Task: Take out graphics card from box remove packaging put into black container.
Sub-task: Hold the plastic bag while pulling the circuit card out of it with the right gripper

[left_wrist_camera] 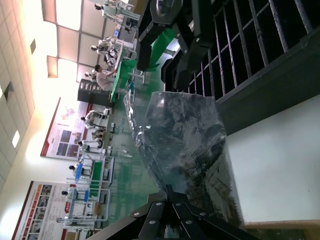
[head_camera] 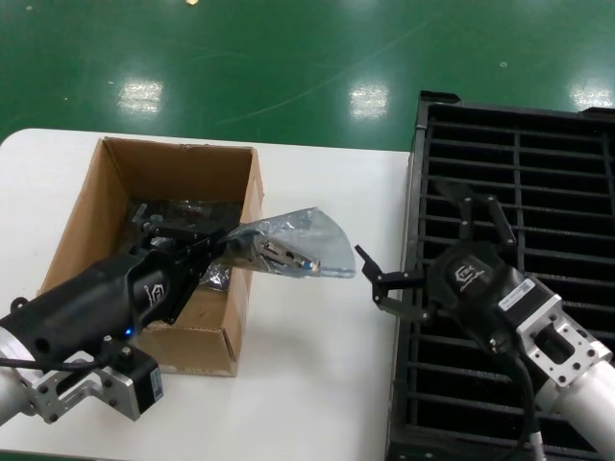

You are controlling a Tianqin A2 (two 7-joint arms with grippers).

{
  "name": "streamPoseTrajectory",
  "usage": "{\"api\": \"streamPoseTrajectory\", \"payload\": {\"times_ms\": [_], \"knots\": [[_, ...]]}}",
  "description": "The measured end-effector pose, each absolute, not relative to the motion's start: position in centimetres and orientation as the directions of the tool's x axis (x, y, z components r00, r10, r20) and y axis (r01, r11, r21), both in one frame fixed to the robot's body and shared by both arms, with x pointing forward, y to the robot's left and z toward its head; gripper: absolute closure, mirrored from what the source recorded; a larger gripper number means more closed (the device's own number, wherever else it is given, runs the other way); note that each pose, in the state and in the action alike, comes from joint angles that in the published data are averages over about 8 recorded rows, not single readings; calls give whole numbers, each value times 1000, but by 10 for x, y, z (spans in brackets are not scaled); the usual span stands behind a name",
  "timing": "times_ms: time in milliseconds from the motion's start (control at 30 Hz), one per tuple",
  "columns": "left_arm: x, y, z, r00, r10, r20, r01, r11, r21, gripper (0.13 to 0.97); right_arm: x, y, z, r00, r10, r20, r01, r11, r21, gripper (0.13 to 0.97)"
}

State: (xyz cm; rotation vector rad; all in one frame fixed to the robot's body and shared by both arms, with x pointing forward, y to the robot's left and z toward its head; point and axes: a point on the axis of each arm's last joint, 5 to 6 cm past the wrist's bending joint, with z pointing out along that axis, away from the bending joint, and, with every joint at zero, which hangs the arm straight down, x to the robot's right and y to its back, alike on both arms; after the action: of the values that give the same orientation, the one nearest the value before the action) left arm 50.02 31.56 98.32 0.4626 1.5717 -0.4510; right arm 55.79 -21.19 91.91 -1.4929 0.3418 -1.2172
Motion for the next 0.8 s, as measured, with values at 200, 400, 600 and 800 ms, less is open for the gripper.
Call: {"api": "streamPoseTrajectory", "payload": {"times_ms": [200, 400, 600, 800], "knots": [[500, 316, 983, -45, 21, -999, 547, 837, -7, 957, 555, -217, 919, 447, -698, 560, 436, -376, -818, 340], [500, 316, 983, -44, 21, -999, 547, 837, -7, 957, 554, -221, 919, 447, -645, 620, 484, -408, -774, 475], [500, 316, 983, -44, 21, -999, 547, 837, -7, 957, 555, -221, 918, 450, -578, 681, 530, -440, -724, 610], [500, 316, 983, -44, 21, -999, 547, 837, -7, 957, 555, -218, 921, 457, -501, 735, 582, -456, -673, 691]]}}
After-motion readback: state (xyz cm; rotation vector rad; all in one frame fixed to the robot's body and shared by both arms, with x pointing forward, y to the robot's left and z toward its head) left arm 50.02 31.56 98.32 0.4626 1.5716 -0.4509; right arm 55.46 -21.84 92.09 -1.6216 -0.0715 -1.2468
